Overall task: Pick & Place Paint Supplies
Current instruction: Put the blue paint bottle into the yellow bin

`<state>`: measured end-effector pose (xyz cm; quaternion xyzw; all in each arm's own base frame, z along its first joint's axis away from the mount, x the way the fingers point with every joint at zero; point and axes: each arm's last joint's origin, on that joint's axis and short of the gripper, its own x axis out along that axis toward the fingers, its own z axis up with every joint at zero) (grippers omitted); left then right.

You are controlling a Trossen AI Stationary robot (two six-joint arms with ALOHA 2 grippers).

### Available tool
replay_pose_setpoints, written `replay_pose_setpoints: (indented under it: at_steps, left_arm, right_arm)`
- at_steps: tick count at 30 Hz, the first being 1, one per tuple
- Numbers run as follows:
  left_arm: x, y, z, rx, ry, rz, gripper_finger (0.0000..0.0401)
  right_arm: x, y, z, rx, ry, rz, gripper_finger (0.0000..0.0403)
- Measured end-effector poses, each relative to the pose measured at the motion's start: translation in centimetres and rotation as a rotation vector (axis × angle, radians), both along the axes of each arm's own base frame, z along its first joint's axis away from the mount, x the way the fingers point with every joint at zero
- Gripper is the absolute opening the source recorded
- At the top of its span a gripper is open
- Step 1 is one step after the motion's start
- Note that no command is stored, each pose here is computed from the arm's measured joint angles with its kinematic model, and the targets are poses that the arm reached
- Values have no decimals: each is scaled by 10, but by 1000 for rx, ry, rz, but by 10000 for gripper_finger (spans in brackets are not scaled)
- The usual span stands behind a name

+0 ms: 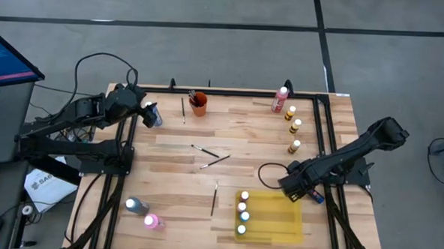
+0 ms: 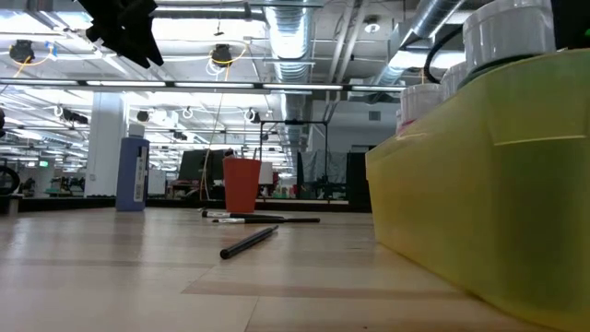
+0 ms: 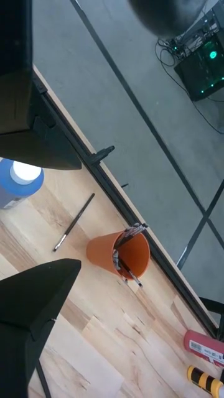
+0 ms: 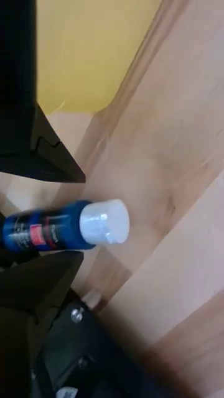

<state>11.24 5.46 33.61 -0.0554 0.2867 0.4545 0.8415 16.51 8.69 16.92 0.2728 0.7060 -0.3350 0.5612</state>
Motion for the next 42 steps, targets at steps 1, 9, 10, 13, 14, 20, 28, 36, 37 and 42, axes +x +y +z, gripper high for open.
replay_pose_setpoints:
  at_steps: [1, 9, 10, 13, 14, 20, 28, 36, 37, 42]
  left_arm:
    - [0, 0, 0, 0, 0, 0, 237]
    - [0, 0, 0, 0, -1, 0, 237]
    - [0, 0, 0, 0, -1, 0, 237]
    - [0, 0, 0, 0, -1, 0, 237]
    - [0, 0, 0, 0, -1, 0, 237]
    - [0, 0, 0, 0, -1, 0, 237]
    - [0, 0, 0, 1, 0, 0, 237]
    - [0, 0, 0, 2, 2, -1, 237]
    - [0, 0, 0, 3, 4, -2, 237]
    - [0, 0, 0, 12, 20, -14, 237]
  right_arm:
    - [0, 0, -1, 2, -3, -1, 185]
    - [-1, -7, -13, 19, -13, -22, 185]
    - [-2, -8, -15, 22, -8, -27, 185]
    - [-3, -11, -18, 29, 2, -35, 185]
    - [-3, -12, -19, 28, 6, -39, 185]
    - [-3, -14, -20, 25, 8, -43, 156]
    - [-1, -13, -22, 36, -3, -20, 107]
    - [2, -15, -24, 39, 10, -46, 77]
    - [2, -15, -22, 44, 0, -49, 75]
    - [1, -17, -13, 17, -70, -83, 70]
